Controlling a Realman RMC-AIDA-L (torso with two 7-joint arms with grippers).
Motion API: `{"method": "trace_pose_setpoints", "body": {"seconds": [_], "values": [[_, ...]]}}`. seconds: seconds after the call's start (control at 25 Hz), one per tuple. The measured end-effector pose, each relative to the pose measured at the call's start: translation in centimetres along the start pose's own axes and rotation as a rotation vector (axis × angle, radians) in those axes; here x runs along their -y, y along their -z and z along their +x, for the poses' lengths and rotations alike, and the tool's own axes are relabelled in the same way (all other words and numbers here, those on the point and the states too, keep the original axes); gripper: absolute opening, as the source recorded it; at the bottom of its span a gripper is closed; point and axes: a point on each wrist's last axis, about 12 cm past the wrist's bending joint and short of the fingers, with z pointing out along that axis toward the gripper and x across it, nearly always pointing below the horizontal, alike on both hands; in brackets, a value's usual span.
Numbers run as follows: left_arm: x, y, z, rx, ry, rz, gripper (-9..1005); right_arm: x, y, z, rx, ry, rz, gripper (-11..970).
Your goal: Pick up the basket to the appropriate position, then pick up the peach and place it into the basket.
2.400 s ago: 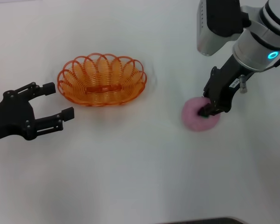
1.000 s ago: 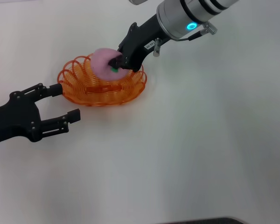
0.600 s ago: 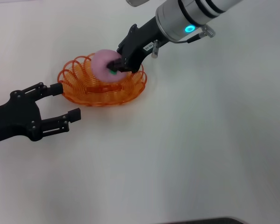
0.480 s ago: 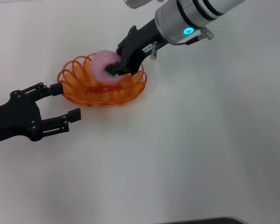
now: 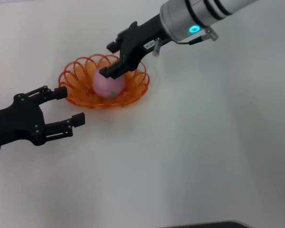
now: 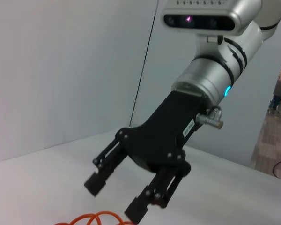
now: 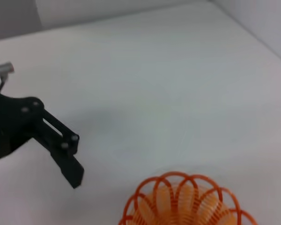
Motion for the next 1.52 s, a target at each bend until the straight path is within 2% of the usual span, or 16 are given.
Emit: {"method": "trace_pose_setpoints", "body": {"seconds": [0.12, 0.28, 0.36, 0.48, 0.64, 0.84, 0.96, 1.12, 1.52], "values": [[0.0, 0.0, 0.0, 0.003, -0.001, -0.002, 860, 0.0, 1.1, 0.7, 0.047, -0.008, 0.017, 677], [-0.1, 0.1, -0.1, 0.008, -0.003, -0.009, 860, -0.3, 3.7, 3.0, 0.169, -0.024, 0.002, 747], [-0.2, 0.2, -0.2, 0.010, -0.004, -0.016, 860, -0.7, 5.5, 4.9, 0.235, -0.025, -0.024, 783], [-0.3, 0.4, -0.2, 0.012, -0.004, -0.026, 860, -1.4, 8.5, 8.3, 0.319, -0.052, -0.052, 780], [-0.4, 0.8, -0.2, 0.024, -0.002, -0.046, 860, -2.4, 12.0, 13.3, 0.388, -0.103, -0.028, 774], [-0.4, 1.2, 0.1, 0.031, 0.007, -0.066, 860, -4.4, 13.5, 18.8, 0.437, -0.134, 0.052, 766], [-0.3, 1.5, 0.3, 0.033, 0.015, -0.079, 860, -5.4, 13.6, 21.0, 0.448, -0.178, 0.076, 766], [-0.3, 2.1, 0.8, 0.023, 0.030, -0.103, 860, -5.9, 14.1, 22.5, 0.440, -0.220, 0.094, 767], [-0.1, 2.7, 1.3, 0.012, 0.047, -0.123, 860, -5.5, 14.2, 22.2, 0.440, -0.218, 0.100, 766]]}}
